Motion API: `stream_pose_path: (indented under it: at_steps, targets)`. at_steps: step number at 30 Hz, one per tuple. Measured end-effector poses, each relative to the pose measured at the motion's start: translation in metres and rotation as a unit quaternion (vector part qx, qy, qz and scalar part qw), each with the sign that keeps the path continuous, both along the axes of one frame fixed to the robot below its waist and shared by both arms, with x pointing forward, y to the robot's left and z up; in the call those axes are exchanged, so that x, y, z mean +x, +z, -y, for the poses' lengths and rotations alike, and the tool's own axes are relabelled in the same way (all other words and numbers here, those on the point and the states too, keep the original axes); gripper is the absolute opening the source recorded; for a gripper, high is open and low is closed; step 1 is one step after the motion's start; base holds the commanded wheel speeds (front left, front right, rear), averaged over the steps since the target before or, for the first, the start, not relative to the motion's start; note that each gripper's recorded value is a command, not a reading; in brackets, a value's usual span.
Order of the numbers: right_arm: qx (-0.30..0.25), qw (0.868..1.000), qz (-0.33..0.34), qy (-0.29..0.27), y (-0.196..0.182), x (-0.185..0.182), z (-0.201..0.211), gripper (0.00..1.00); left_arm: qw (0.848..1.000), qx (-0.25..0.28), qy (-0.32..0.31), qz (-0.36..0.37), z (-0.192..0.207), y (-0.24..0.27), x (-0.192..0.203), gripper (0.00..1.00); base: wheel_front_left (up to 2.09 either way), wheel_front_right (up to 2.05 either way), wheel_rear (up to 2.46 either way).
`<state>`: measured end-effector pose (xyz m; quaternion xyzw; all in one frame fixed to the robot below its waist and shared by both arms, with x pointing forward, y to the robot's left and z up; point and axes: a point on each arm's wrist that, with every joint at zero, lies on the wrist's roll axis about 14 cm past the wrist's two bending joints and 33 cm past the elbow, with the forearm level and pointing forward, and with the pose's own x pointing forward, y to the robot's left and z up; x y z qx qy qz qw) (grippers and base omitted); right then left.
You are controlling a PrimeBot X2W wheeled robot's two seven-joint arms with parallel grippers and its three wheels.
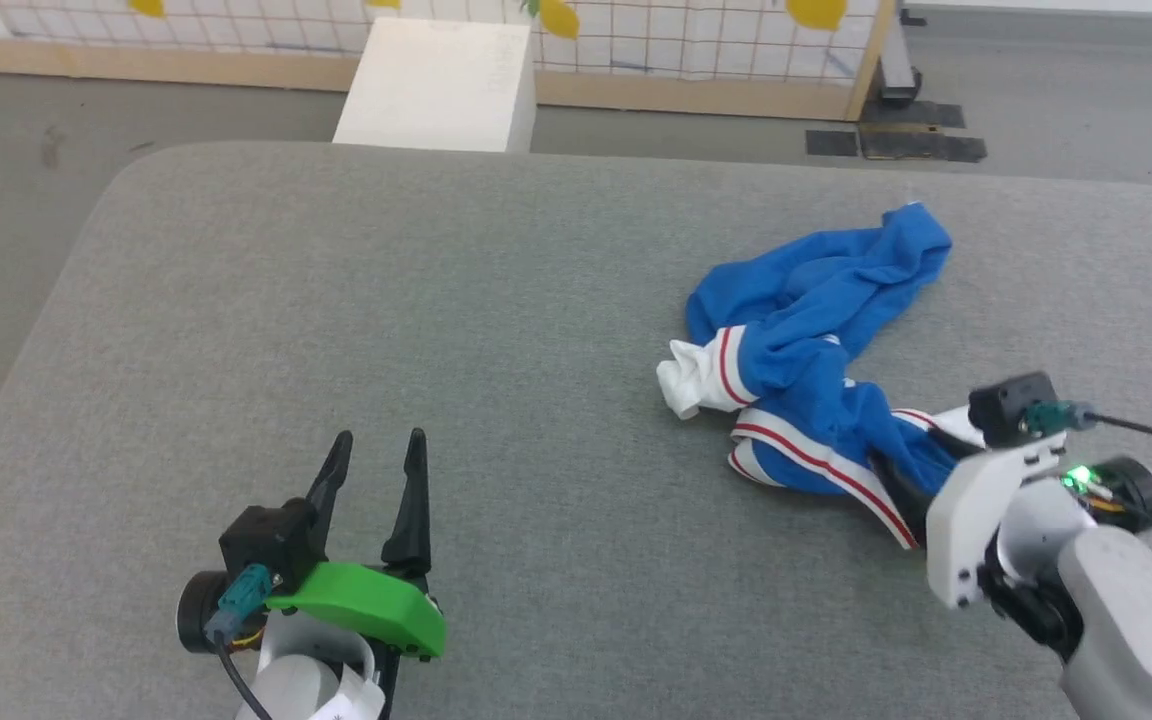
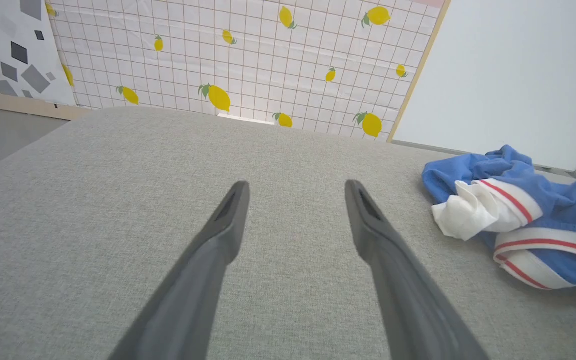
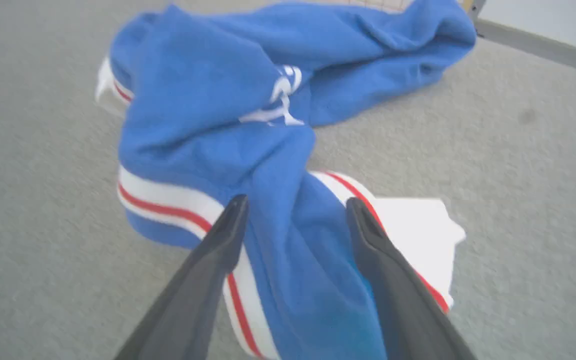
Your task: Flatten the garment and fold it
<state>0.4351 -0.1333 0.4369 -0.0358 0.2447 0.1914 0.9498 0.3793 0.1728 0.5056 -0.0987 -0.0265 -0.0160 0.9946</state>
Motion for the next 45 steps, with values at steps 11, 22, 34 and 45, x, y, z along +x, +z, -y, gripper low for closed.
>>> stream_pose_path:
  at_steps: [11, 22, 34, 45]
  targets:
    - [-0.055, 0.991, -0.117, 0.040, -0.033, -0.031, -0.003, 1.00, 1.000, 0.001, -0.004, -0.019, 0.002, -0.013, 0.006, 1.00, 0.00, 0.00, 0.00]
    - [-0.074, 0.976, -0.191, 0.068, -0.064, -0.033, -0.013, 0.00, 0.999, 0.003, 0.013, -0.038, -0.010, -0.027, 0.010, 1.00, 0.00, 0.00, 0.00]
    - [-0.017, 0.994, -0.042, 0.098, 0.019, -0.035, -0.048, 0.00, 1.000, 0.002, 0.002, -0.010, -0.003, -0.007, 0.002, 1.00, 0.00, 0.00, 0.00]
    - [-0.003, 0.990, 0.081, 0.113, 0.109, -0.044, -0.057, 0.00, 1.000, 0.004, -0.024, 0.011, 0.014, 0.007, -0.001, 1.00, 0.00, 0.00, 0.00]
